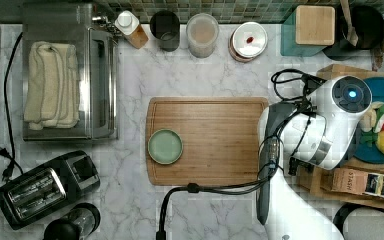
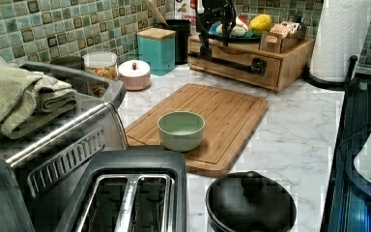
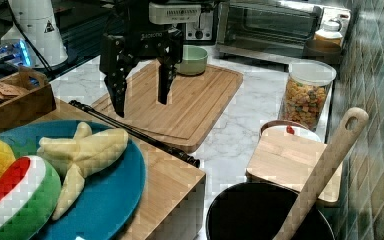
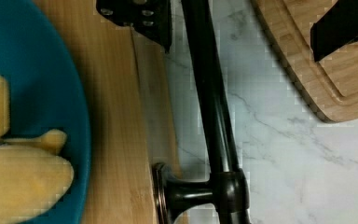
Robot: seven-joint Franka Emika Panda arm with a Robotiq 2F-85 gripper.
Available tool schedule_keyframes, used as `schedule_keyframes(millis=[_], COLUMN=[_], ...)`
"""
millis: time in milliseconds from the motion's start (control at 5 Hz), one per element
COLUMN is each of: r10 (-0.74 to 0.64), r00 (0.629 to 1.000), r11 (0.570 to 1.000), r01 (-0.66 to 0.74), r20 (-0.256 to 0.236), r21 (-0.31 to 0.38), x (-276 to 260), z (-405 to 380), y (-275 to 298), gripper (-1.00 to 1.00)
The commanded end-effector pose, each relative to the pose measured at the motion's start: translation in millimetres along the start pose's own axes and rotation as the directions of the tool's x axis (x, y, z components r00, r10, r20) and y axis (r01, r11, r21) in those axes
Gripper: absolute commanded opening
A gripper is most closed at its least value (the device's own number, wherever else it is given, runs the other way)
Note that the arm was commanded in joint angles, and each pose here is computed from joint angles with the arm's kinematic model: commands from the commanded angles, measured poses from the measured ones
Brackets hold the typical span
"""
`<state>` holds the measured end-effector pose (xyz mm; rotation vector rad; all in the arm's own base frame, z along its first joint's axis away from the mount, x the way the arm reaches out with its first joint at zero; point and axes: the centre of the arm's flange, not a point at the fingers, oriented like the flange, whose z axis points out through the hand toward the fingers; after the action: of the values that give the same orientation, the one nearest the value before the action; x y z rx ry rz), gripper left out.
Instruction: Open the drawer.
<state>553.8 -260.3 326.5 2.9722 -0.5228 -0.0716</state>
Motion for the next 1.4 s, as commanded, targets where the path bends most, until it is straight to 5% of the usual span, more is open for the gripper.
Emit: schedule_keyframes(millis=[200, 600, 1200, 1400], r10=[-0.171, -0.136, 0.013, 0.02], r00=[0.98, 0.99, 0.998, 0.997], r11=[0.984, 0.978, 0.987, 0.995], r01=[0.165, 0.125, -0.024, -0.026], r20=[-0.105, -0.05, -0.069, -0.068], r21=[-0.068, -0.17, -0.158, -0.094], x=[0, 5, -25, -28], z=[-37, -18, 5, 22], y=[-52, -47, -6, -2], gripper=[1.0, 1.0, 1.0, 1.0])
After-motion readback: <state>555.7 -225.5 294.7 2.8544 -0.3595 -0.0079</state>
